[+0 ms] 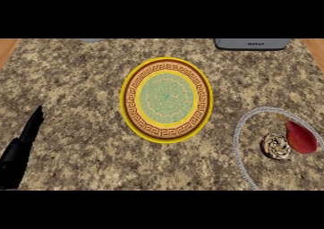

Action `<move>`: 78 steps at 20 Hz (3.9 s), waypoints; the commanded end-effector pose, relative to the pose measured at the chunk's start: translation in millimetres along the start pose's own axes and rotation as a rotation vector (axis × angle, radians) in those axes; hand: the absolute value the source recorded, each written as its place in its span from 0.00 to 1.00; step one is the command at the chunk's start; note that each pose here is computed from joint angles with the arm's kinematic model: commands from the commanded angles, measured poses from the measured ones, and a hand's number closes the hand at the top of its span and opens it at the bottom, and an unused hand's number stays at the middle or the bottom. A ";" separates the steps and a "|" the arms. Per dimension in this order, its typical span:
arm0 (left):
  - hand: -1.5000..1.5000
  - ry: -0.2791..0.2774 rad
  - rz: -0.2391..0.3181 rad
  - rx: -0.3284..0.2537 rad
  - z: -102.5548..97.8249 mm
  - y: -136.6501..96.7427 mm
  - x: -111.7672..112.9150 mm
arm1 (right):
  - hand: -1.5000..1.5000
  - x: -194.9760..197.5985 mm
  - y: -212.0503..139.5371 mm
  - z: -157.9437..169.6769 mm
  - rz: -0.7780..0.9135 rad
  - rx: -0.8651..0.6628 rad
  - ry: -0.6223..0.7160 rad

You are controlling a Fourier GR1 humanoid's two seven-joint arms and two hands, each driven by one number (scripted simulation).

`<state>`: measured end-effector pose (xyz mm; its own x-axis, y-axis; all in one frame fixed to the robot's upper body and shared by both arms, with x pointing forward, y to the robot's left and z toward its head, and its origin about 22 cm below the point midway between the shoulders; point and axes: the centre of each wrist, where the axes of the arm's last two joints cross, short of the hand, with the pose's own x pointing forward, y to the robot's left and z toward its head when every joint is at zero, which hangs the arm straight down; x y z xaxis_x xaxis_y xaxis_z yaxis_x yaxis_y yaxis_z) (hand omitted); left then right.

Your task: Pick the cupcake from the placemat and place it in the plate

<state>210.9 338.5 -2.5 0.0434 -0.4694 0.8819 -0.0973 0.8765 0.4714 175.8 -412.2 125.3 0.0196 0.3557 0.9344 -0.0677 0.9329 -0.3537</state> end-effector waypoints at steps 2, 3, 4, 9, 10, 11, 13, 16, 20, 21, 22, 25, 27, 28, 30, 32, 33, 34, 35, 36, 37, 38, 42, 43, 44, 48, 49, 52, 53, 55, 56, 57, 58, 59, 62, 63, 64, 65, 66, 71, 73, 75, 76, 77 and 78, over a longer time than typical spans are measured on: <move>0.50 0.004 -0.013 0.002 -5.5 -6.7 -4.0 | 0.00 4.2 -5.8 -16.2 0.107 0.116 0.123; 0.50 -0.007 0.012 0.017 -6.6 -7.0 -1.2 | 0.00 6.2 2.4 -28.6 0.129 0.123 0.130; 0.50 0.005 0.007 0.003 1.4 -11.9 9.8 | 0.00 4.2 -5.6 -26.6 0.135 0.151 0.155; 0.50 0.002 0.016 -0.015 -12.6 1.7 11.4 | 0.00 -1.8 5.6 -53.1 0.210 0.245 0.227; 0.50 0.009 0.019 0.000 -17.5 0.9 -2.8 | 0.00 -5.3 2.6 -48.8 0.243 0.264 0.242; 0.50 -0.011 -0.006 0.008 -19.1 -7.4 4.7 | 0.00 -16.6 14.1 -54.7 0.287 0.293 0.252; 0.50 -0.011 -0.017 0.000 -13.4 -4.7 14.9 | 0.00 -17.8 12.7 -58.4 0.334 0.340 0.270; 0.50 0.000 -0.010 0.010 -15.5 -21.0 -7.4 | 0.00 -37.3 26.0 -68.2 0.335 0.385 0.261; 0.50 -0.002 0.008 0.016 -23.1 -4.0 -3.5 | 0.00 -34.7 39.5 -102.8 0.345 0.395 0.260; 0.50 0.011 -0.004 0.005 -19.1 -23.7 -3.0 | 0.00 -33.9 23.6 -90.8 0.334 0.407 0.266; 0.50 -0.002 -0.005 0.008 9.5 6.7 6.6 | 0.00 -42.1 37.2 -98.6 0.320 0.401 0.260; 0.50 0.021 0.008 0.003 5.6 -3.7 -20.2 | 0.00 -49.1 16.0 -104.5 0.319 0.448 0.265; 0.50 0.002 -0.026 0.022 -15.1 -15.7 -0.7 | 0.00 -57.5 47.0 -97.8 0.322 0.485 0.250; 0.50 0.003 0.000 -0.011 -14.6 -8.7 5.0 | 0.00 -62.7 39.5 -104.9 0.313 0.483 0.269; 0.50 0.012 -0.006 0.006 3.3 0.7 -0.3 | 0.00 -67.5 33.7 -97.5 0.357 0.505 0.301; 0.50 0.002 -0.001 0.006 -3.1 8.2 6.9 | 0.00 -59.0 48.1 -97.9 0.360 0.499 0.290; 0.50 -0.002 0.000 0.011 -2.8 -0.2 8.9 | 0.00 -86.2 40.2 -82.9 0.340 0.493 0.310; 0.50 0.002 -0.008 0.022 2.2 -11.0 -2.8 | 0.00 -71.5 50.6 -91.4 0.356 0.505 0.303; 0.50 0.000 -0.019 -0.004 0.3 10.1 13.1 | 0.00 -75.7 56.9 -100.1 0.353 0.493 0.299; 0.50 0.010 -0.011 0.007 0.1 -16.8 11.1 | 0.00 -87.2 51.4 -94.9 0.353 0.504 0.308; 0.50 0.001 0.004 0.007 1.7 -15.2 -8.0 | 0.00 -77.4 73.5 -104.3 0.355 0.508 0.294; 0.50 0.004 -0.009 0.012 -3.0 1.8 -2.9 | 0.00 -67.6 31.7 -98.5 0.340 0.501 0.291; 0.50 0.003 0.004 0.012 -0.5 9.8 23.7 | 0.00 -92.1 66.0 -112.0 0.329 0.503 0.312; 0.50 0.011 0.009 0.015 -9.7 -11.8 2.5 | 0.00 -95.1 75.6 -105.1 0.367 0.533 0.290; 0.50 -0.002 -0.013 0.001 -6.4 -13.4 1.1 | 0.00 -96.2 78.7 -111.5 0.351 0.509 0.281; 0.50 0.002 0.014 0.017 -5.6 -0.7 -5.7 | 1.00 -109.1 79.3 -112.2 0.273 0.490 0.223; 0.50 0.020 0.014 0.003 -5.0 0.4 0.4 | 1.00 -102.4 78.4 -109.5 0.288 0.488 0.211; 0.50 0.013 0.000 0.004 -2.7 -9.9 -8.9 | 1.00 -108.6 95.4 -107.2 0.298 0.479 0.216; 0.50 -0.004 0.009 0.008 5.3 2.6 -3.1 | 1.00 -98.8 80.5 -118.8 0.300 0.467 0.199; 0.50 0.006 0.008 0.013 -15.5 12.1 12.8 | 1.00 -107.9 76.0 -104.4 0.323 0.457 0.190; 0.50 0.015 -0.002 0.013 -14.0 -14.1 9.8 | 1.00 -110.0 82.6 -103.8 0.331 0.460 0.212; 0.50 -0.005 0.011 -0.001 13.7 -2.2 0.2 | 1.00 -101.1 57.5 -102.9 0.322 0.421 0.204; 0.50 -0.003 0.006 -0.002 -5.4 -6.7 6.6 | 1.00 -104.2 74.5 -132.6 0.424 0.399 0.182; 0.50 -0.007 0.004 -0.016 -13.2 -10.6 8.8 | 1.00 -81.2 64.1 -149.7 0.524 0.356 0.177; 0.50 -0.045 0.015 -0.039 -14.2 -6.5 12.8 | 1.00 -40.2 28.3 -169.6 0.793 0.243 0.166; 0.50 -0.049 0.004 -0.051 -15.3 -9.0 6.4 | 1.00 -39.2 27.4 -170.8 0.886 0.229 0.161; 0.50 -0.047 0.003 -0.054 -17.6 -9.7 14.1 | 1.00 -16.6 19.0 -185.2 0.907 0.177 0.159; 0.50 -0.046 0.012 -0.052 -16.0 -20.7 14.6 | 1.00 -15.5 16.0 -188.7 0.928 0.126 0.120; 0.50 -0.047 0.020 -0.037 -21.5 -19.3 17.8 | 1.00 -21.6 29.1 -195.3 0.940 0.100 0.094; 0.50 -0.027 0.005 -0.017 -24.7 -7.1 12.4 | 1.00 -7.1 10.4 -210.3 0.887 -0.052 -0.077; 0.50 -0.033 0.010 -0.018 -8.7 -14.0 -0.8 | 1.00 -10.5 -7.3 -201.8 0.923 -0.116 -0.141; 0.50 -0.006 0.006 -0.009 -9.0 2.6 9.2 | 1.00 7.5 4.9 -213.0 0.892 -0.158 -0.244; 0.50 -0.006 0.001 -0.006 -2.0 -4.0 6.4 | 1.00 15.8 20.1 -217.6 0.846 -0.166 -0.292; 0.50 -0.014 -0.008 0.001 -15.3 7.2 4.3 | 1.00 37.5 21.9 -229.9 0.823 -0.145 -0.355; 0.50 0.001 0.000 -0.009 -11.4 -6.9 4.5 | 1.00 35.3 0.7 -219.7 0.827 -0.141 -0.414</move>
<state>223.7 333.6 1.3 0.0288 -0.4689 0.8828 -0.0866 0.8786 0.4695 391.1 -384.7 124.7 -0.2034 0.9234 0.3256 0.1329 0.3555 -0.9252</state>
